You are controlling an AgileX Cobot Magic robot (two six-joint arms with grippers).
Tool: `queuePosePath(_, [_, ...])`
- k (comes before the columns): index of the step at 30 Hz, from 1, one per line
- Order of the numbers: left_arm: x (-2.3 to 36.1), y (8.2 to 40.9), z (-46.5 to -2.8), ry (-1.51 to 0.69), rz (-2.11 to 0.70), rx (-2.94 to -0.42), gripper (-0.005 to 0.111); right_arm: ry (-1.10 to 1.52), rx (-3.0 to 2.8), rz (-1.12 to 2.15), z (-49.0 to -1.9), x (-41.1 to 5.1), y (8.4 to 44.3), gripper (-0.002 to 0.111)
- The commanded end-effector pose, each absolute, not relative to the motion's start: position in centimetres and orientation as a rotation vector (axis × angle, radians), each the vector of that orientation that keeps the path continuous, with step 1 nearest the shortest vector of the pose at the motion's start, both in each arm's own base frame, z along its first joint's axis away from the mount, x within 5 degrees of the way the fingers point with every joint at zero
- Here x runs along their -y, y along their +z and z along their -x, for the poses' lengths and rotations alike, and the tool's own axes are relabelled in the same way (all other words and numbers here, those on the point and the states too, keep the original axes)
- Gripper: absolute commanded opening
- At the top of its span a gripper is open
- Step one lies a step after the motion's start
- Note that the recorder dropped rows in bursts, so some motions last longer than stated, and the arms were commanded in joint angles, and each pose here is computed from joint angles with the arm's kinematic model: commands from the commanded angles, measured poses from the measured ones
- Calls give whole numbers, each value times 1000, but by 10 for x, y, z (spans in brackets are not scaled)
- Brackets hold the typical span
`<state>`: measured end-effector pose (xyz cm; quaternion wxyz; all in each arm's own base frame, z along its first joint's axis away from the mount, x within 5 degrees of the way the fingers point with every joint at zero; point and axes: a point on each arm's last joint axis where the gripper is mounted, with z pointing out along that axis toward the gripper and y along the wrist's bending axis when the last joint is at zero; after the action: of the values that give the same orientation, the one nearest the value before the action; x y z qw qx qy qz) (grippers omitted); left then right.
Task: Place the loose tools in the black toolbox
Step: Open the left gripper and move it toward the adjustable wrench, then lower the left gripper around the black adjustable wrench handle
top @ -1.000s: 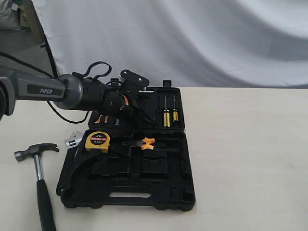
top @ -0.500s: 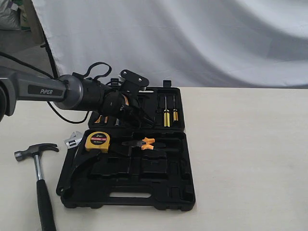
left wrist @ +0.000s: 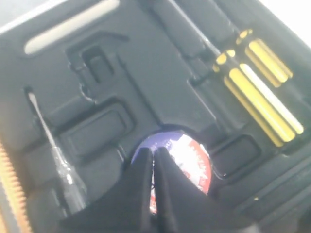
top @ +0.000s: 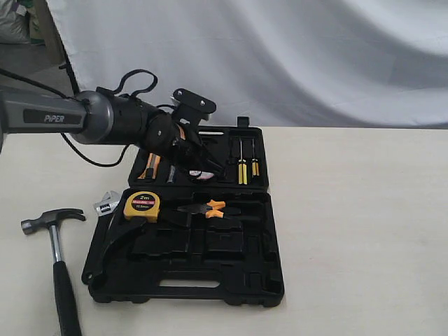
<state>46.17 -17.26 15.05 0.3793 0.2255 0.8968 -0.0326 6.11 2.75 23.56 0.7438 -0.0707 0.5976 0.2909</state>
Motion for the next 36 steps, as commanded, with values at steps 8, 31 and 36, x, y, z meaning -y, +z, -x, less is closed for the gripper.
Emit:
queuePosePath(8, [112, 220, -427, -98, -355, -2273, 1, 625, -1297, 163, -60, -27, 236, 0])
queuePosePath(31, [28, 169, -308, -87, 210, -2728, 1, 625, -1302, 168, -60, -27, 235, 0])
queuePosePath(36, [29, 171, -312, -102, 208, -2676, 1, 625, -1302, 168, -60, -27, 235, 0])
